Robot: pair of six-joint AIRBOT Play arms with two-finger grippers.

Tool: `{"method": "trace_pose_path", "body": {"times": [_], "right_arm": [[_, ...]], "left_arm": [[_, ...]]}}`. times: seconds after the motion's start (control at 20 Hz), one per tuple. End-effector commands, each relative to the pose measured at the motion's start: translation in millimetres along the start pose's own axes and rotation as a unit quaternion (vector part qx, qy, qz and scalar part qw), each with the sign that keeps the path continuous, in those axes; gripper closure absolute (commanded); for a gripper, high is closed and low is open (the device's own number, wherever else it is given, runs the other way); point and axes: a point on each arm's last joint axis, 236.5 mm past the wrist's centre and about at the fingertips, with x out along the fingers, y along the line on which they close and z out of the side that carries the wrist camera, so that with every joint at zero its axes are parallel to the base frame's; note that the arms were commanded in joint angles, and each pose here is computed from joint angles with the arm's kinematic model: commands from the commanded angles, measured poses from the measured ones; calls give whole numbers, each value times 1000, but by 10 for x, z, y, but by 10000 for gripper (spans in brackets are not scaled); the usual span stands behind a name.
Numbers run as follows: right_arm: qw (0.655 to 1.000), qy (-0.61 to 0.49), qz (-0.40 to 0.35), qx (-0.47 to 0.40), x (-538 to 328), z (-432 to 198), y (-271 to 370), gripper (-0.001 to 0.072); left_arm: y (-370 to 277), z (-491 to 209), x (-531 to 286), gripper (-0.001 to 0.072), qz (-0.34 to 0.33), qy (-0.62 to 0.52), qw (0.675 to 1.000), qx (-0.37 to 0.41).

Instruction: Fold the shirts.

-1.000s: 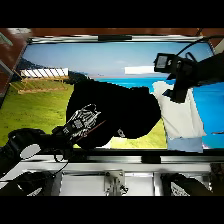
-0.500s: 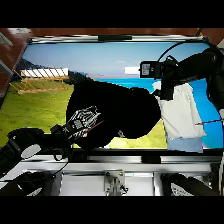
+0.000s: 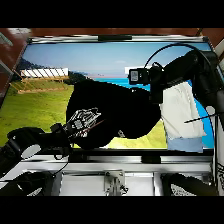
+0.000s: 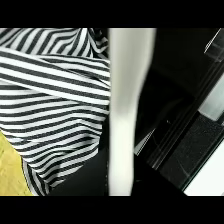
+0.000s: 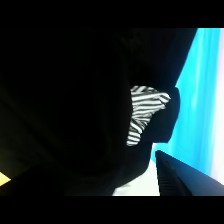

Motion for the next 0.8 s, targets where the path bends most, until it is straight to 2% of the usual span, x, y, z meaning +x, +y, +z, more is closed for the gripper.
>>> {"method": "trace_pose_path", "body": {"times": [0.0,0.05,0.25,0.55,0.6,0.65,0.75], "right_arm": [[1000,-13,14,-11,67,104,53,266],[1000,-14,18,-13,66,108,73,319],[998,-31,60,-10,37,186,277,634],[997,-32,69,-10,6,196,329,634],[997,-32,69,-8,6,194,327,634],[997,-33,69,-8,5,199,327,635],[997,-37,69,-7,4,219,329,636]], "left_arm": [[22,39,-3,655,5,-8,1000,16],[36,69,-3,655,8,-14,1000,21],[107,165,0,655,23,-33,998,47],[477,4,-28,637,97,9,991,91],[539,-30,-37,587,105,14,990,88],[605,-74,-45,459,111,18,991,76],[749,-183,-64,247,121,27,991,48]]}}
